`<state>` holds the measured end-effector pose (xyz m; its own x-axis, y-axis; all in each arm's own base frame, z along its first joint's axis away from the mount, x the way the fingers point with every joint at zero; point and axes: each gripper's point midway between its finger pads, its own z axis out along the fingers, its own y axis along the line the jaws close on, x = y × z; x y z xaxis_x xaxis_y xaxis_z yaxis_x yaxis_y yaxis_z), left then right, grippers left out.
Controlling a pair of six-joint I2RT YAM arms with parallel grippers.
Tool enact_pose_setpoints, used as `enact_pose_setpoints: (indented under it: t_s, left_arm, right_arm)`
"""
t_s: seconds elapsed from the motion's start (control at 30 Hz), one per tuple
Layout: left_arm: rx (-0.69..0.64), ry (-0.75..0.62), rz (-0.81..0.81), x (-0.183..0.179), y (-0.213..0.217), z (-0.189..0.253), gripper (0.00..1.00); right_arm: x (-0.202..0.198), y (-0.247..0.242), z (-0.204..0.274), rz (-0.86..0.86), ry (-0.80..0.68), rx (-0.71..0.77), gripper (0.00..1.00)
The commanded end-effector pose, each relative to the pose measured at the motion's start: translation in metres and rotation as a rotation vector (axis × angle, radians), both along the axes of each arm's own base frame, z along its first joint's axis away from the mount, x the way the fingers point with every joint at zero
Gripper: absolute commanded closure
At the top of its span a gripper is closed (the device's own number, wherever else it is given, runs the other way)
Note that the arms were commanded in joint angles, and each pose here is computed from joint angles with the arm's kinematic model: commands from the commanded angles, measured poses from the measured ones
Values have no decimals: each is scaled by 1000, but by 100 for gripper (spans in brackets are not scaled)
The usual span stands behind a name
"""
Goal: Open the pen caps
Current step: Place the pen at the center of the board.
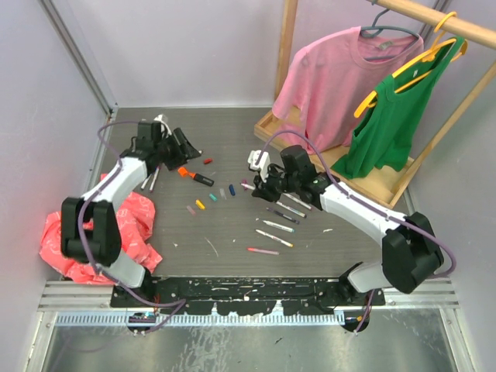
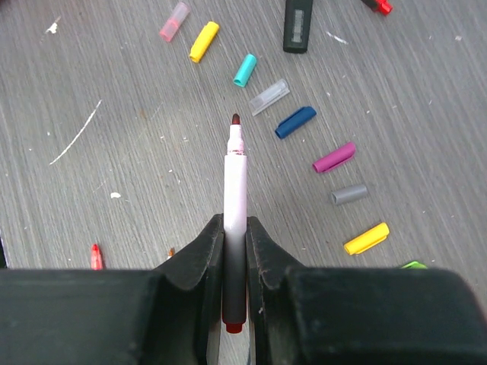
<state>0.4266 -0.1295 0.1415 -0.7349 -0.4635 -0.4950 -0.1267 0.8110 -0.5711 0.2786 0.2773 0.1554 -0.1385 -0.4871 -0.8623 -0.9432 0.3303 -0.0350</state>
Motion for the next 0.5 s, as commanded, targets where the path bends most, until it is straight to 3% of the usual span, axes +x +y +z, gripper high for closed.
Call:
enact_pose_setpoints:
  t_s: [0.0, 0.13, 0.33, 0.47]
  left_arm:
    - [-94, -224, -28, -14, 3, 40, 40]
    - [-203, -274, 16, -44, 20, 52, 32]
    - [-384, -415, 36, -79, 24, 90, 1]
    - [-418, -455, -9, -97, 20, 120, 1]
  right_arm:
    - [23, 6, 7, -81, -5, 36, 99]
    - [38, 13, 4, -145, 28, 48, 98]
    - [61, 30, 10, -167, 47, 78, 94]
    - [86, 52, 11, -173, 97, 82, 95]
